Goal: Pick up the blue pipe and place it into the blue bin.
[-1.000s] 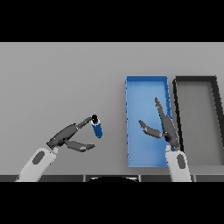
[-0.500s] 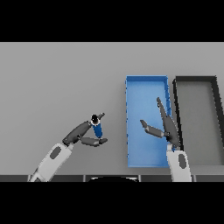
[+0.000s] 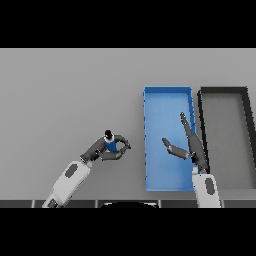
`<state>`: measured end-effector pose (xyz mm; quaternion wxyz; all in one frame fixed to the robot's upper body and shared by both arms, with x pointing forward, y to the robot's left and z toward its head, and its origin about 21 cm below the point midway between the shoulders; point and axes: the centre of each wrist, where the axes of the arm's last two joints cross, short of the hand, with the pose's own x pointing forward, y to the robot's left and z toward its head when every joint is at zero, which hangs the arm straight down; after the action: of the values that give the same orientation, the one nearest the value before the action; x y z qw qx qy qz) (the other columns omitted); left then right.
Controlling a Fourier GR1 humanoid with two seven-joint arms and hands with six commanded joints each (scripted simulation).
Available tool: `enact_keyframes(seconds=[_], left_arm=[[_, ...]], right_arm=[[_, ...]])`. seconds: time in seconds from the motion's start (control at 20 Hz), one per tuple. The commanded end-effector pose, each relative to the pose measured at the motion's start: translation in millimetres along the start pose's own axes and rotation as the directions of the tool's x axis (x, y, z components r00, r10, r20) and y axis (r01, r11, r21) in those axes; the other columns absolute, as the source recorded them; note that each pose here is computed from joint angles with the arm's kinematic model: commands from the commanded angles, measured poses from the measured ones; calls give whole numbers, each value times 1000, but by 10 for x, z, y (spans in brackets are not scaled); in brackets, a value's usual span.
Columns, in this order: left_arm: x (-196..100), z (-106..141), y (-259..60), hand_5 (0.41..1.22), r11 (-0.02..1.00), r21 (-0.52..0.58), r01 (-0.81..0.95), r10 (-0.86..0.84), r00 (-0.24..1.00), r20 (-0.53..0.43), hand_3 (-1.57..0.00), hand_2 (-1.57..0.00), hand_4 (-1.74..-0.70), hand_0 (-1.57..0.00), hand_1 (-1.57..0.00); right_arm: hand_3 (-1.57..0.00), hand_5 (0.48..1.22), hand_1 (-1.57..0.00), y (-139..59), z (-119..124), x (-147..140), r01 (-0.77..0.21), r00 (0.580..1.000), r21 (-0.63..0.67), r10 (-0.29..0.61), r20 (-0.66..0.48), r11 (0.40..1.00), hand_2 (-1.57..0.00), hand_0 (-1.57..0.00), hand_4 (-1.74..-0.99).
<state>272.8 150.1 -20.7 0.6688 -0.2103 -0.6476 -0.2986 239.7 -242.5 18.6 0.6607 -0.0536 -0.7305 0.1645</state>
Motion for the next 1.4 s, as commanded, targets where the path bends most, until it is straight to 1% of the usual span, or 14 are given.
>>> enact_keyframes(seconds=[0.0,0.1,0.2,0.3,0.35,0.4,0.55,0.6,0.7,0.75,0.95,1.1,1.2,1.35], left_arm=[[-21,4,-62,941,1000,1,1,-1,1000,17,-914,-936,-1450,-648,-828],[-43,45,-99,1042,1000,-9,2,-2,999,52,-1112,-1164,-1551,-981,-1095],[-44,25,-159,1106,1000,-20,10,-9,998,66,-1258,-1311,-1617,-1193,-1266],[-20,-1,-190,1148,999,-16,29,-28,998,56,-1370,-1404,-1561,-1329,-1376],[-23,29,-175,1162,999,-16,35,-34,998,61,-1411,-1438,-1541,-1378,-1415],[-36,82,-191,1174,999,-21,41,-39,997,69,-1443,-1464,-1525,-1416,-1446],[49,-5,-247,1197,999,-14,51,-50,992,113,-1505,-1516,-1494,-1492,-1507],[118,-15,-261,1202,999,-6,43,-42,986,161,-1518,-1527,-1488,-1508,-1520],[277,-75,-242,1209,1000,-5,31,-29,969,247,-1537,-1543,-1482,-1530,-1538],[348,-97,-275,1211,999,-15,32,-27,963,268,-1544,-1549,-1480,-1539,-1545],[570,-140,-295,1217,998,-26,65,-55,958,282,-1560,-1562,-1474,-1558,-1560],[659,-215,-295,1219,996,-49,75,-60,964,260,-1565,-1566,-1473,-1564,-1566],[681,-201,-313,1220,995,-63,76,-56,961,272,-1567,-1568,-1473,-1567,-1567],[702,-221,-334,1220,994,-76,74,-52,964,260,-1569,-1569,-1473,-1569,-1569]], right_arm=[[1,562,1,-7,16,-13,-2,1000,-3,2,-5,1000,1,1,-1189],[1,562,1,-17,-34,-27,-15,1000,-5,15,-18,1000,1,1,-1182],[1,561,1,25,-35,-44,-13,1000,3,13,-19,1000,1,1,-1178],[1,559,1,34,-38,-43,-19,1000,5,19,-16,1000,1,1,-1176],[1,559,1,74,-8,-38,-14,1000,4,14,1,1000,1,1,-1176],[1,558,1,50,-15,-38,-14,1000,-4,14,-17,1000,1,1,-1174],[1,554,1,23,-18,-28,-25,1000,2,25,-17,1000,1,1,-1160],[1,552,1,47,-54,-28,-19,999,-2,19,-28,1000,1,1,-1158],[1,550,1,23,-23,-49,-26,999,1,26,-20,1000,1,1,-1151],[1,551,1,44,-64,-29,-40,999,0,40,-18,999,1,1,-1144],[1,561,1,-22,-31,-11,-48,999,-3,48,-7,999,1,1,-1129],[1,569,1,15,13,-45,-49,999,7,49,-18,999,1,1,-1124],[1,574,1,-5,19,-56,-54,998,5,54,-15,999,1,1,-1124],[1,578,1,18,100,-31,-66,998,-28,65,-17,997,1,1,-1122]])
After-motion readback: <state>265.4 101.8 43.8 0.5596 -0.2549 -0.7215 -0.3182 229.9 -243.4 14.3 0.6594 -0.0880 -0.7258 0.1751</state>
